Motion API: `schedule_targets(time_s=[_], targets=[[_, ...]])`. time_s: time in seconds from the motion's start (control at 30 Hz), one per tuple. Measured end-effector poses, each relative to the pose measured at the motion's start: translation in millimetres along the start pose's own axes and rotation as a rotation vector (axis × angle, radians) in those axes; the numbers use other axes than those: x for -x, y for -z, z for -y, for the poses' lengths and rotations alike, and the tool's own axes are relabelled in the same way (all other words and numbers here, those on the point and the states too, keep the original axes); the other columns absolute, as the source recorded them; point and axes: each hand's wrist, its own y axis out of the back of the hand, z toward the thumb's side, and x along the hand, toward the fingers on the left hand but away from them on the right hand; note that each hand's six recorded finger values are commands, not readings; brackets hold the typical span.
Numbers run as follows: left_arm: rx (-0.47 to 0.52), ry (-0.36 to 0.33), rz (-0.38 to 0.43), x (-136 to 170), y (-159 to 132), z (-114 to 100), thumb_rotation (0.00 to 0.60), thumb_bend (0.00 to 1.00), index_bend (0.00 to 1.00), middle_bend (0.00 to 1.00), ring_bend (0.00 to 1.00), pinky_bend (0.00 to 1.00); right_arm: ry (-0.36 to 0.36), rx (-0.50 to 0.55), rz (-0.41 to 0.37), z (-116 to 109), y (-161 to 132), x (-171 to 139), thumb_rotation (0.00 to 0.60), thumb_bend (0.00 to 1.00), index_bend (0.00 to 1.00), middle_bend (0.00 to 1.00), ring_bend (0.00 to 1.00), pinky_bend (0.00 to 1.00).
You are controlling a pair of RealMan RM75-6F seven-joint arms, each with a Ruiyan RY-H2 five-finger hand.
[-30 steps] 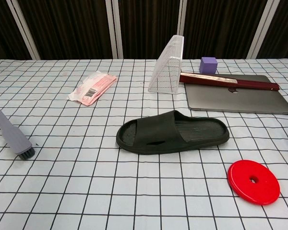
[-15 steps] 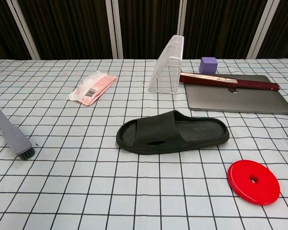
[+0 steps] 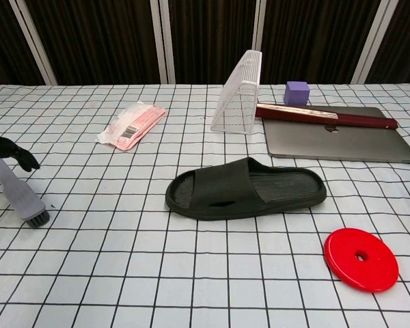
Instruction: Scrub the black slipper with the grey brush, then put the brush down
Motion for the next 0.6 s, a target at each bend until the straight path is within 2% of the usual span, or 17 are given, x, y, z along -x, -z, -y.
schedule_targets(time_s=[0.07, 0.27, 0.6], targets=[[-0.015, 0.011, 0.017, -5, -3, 4, 0.600, 0.20, 0.24, 0.24, 0.14, 0.18, -0.007, 0.000, 0.000, 1, 0, 0, 0.524, 0.44, 0.00, 0.00, 0.00, 0.00], [-0.061, 0.012, 0.039, -10, -6, 11, 0.600, 0.23, 0.30, 0.31, 0.19, 0.18, -0.026, 0.014, 0.006, 3, 2, -1, 0.524, 0.44, 0.00, 0.00, 0.00, 0.00], [-0.064, 0.004, 0.044, -13, -4, 14, 0.600, 0.29, 0.32, 0.32, 0.19, 0.18, -0.046, 0.025, 0.009, 5, 2, 0, 0.524, 0.44, 0.00, 0.00, 0.00, 0.00]])
